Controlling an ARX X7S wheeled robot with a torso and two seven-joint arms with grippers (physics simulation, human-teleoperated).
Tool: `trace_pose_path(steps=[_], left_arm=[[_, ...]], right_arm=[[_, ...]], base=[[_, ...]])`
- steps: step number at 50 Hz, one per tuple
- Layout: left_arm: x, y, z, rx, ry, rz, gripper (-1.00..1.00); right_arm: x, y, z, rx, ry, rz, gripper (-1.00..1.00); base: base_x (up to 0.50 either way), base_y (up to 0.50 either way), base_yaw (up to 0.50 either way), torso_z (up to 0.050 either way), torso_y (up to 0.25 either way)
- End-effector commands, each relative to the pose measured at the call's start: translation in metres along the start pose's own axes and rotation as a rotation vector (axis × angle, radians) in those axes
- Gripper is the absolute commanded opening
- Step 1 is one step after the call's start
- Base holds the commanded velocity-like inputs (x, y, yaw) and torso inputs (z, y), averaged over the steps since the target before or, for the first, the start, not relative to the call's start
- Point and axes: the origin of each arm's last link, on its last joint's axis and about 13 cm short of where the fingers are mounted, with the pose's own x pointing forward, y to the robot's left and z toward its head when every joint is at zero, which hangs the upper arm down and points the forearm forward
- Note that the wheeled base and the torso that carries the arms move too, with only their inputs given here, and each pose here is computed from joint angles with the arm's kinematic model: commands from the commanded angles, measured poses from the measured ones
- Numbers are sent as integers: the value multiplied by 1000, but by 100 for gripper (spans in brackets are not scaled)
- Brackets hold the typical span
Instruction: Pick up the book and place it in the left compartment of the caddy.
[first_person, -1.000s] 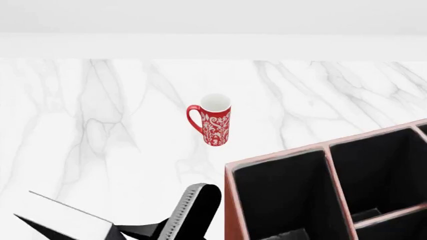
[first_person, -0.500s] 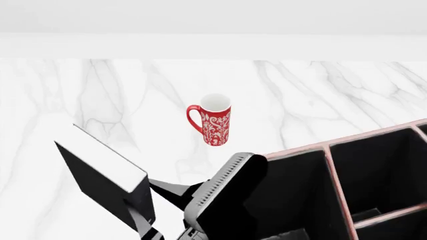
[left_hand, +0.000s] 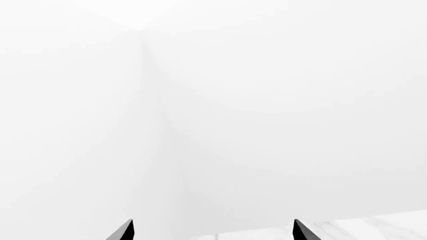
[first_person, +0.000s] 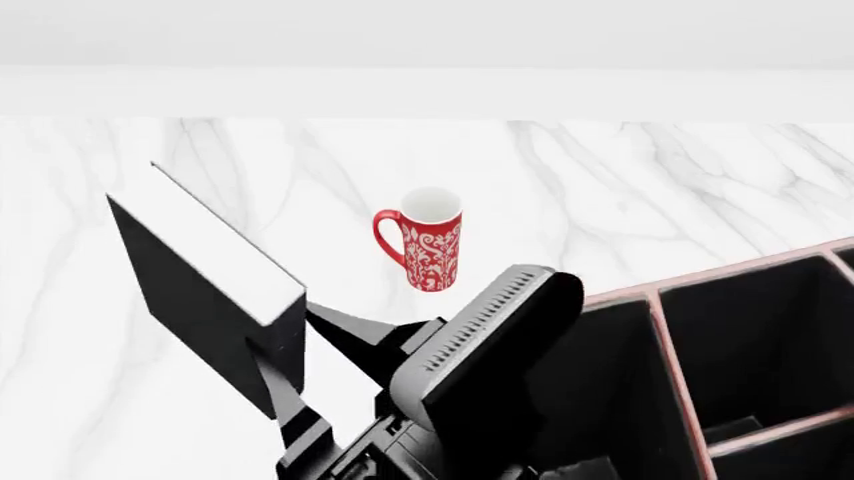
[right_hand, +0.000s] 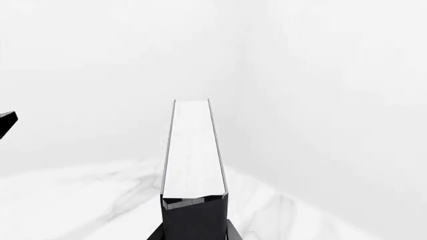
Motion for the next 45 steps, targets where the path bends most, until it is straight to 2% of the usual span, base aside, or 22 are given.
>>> trace_pose_path(steps=[1, 26, 45], left_arm=[[0, 0, 0, 1, -1, 0, 100], [-1, 1, 0, 0, -5, 1, 100], [-2, 1, 0, -6, -9, 5, 100]], right_arm=[[1, -4, 21, -32, -86, -31, -100], [-17, 5, 69, -84, -213, -104, -100], [-58, 24, 105, -127, -313, -209, -100]], base=[[0, 0, 0, 0, 0], [0, 0, 0, 1, 1], [0, 0, 0, 0, 1]])
